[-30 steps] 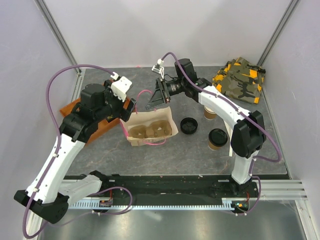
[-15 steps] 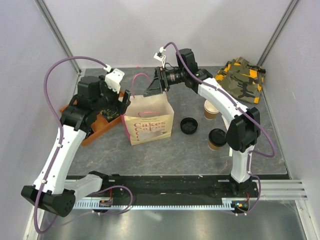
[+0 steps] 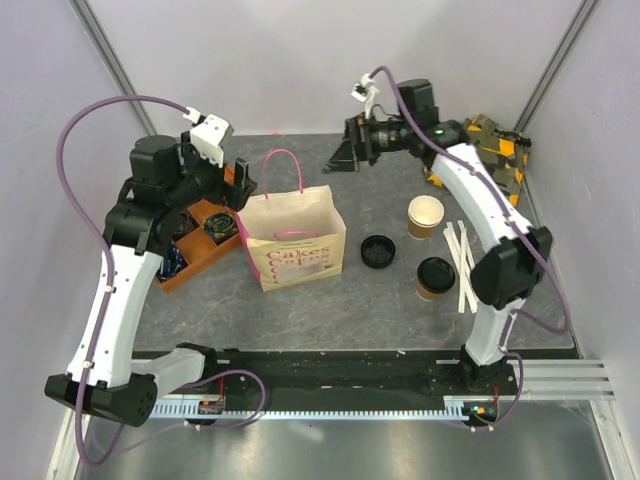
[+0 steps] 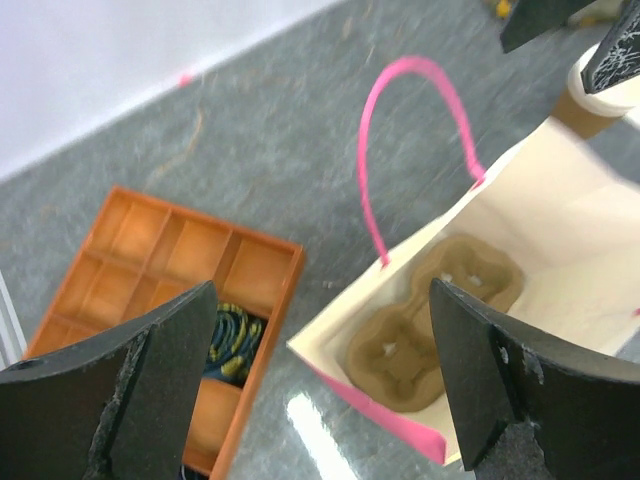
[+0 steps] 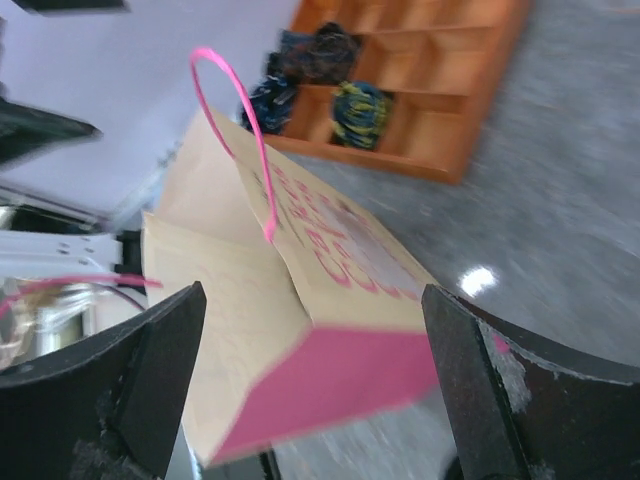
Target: Pack the takeout coffee
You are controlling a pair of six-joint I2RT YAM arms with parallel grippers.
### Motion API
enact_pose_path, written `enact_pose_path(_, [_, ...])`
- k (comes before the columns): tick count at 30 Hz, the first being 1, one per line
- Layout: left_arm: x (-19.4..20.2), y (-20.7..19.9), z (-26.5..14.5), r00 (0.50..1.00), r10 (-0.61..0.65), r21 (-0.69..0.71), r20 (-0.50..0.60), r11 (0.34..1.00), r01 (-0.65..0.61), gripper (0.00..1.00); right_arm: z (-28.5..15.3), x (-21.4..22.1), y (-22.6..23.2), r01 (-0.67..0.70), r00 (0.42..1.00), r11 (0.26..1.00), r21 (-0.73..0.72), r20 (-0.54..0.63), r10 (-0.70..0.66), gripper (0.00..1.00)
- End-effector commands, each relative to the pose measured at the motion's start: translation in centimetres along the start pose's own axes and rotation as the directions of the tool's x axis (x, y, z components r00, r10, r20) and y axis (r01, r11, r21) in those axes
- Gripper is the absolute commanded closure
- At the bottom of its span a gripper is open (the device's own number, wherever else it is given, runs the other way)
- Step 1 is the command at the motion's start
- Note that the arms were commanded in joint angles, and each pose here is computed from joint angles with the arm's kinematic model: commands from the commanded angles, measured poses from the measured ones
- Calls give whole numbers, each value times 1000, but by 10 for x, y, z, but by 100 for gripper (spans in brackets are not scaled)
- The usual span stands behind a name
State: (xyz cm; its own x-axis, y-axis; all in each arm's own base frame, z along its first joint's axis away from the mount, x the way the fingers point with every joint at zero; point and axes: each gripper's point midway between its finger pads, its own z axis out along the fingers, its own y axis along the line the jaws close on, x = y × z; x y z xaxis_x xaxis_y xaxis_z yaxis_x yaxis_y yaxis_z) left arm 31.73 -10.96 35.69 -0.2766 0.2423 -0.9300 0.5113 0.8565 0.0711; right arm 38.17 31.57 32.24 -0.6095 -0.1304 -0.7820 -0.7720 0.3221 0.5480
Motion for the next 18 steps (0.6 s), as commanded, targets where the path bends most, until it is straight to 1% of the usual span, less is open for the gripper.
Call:
enact_pose_path(1, [-54,-19,-24,987,17,96,160,995,-33,6,-87,10,33,231,973,958,172,-59,-224,2])
enact_pose_path(2, [-59,-24,-28,984,23,116,179,992,-44,5,-93,33,24,214,974,954,209,-113,-194,2])
enact_pose_path(3, [-62,-33,-31,980,30,168,194,984,-63,5,-112,46,36,223,972,944,243,-134,-195,2])
enact_pose_path(4, [-65,-38,-35,977,38,189,208,979,-78,3,-125,58,28,228,969,922,312,-165,-184,2])
enact_pose_path(5, [-68,-41,-37,975,44,205,220,975,-90,2,-130,84,19,226,962,913,339,-222,-156,2])
enact_pose_path(6, [-69,-47,-39,973,48,236,227,966,-103,2,-146,97,28,234,959,897,376,-239,-150,2])
enact_pose_path(7, [-70,-50,-41,970,60,250,235,961,-120,0,-158,111,20,244,952,865,438,-278,-128,2])
enact_pose_path(8, [-70,-56,-42,969,64,282,239,950,-132,0,-164,138,13,253,935,858,447,-340,-99,2])
enact_pose_path(9, [-69,-58,-41,968,75,296,240,944,-147,0,-184,153,15,285,922,821,496,-377,-92,2])
enact_pose_path(10, [-66,-62,-40,968,84,318,238,934,-159,0,-190,178,11,278,907,815,509,-418,-48,2])
enact_pose_path(11, [-59,-67,-38,970,90,344,226,924,-166,0,-202,189,17,293,899,800,524,-437,-43,2])
enact_pose_path(13, [-50,-66,-33,977,84,342,197,928,-149,0,-215,215,12,300,874,779,550,-486,7,2])
enact_pose_path(14, [-46,-63,-29,981,75,331,180,934,-132,0,-222,222,16,323,865,770,551,-502,-3,2])
enact_pose_path(15, [-42,-63,-27,986,43,335,159,938,-95,0,-225,230,15,330,855,765,553,-519,7,2])
enact_pose_path(16, [-41,-63,-25,989,22,340,148,938,-72,0,-230,247,9,331,832,758,563,-553,47,2])
enact_pose_path(18, [-38,-71,-25,991,-21,382,132,923,-31,0,-233,258,5,358,813,755,550,-582,39,2])
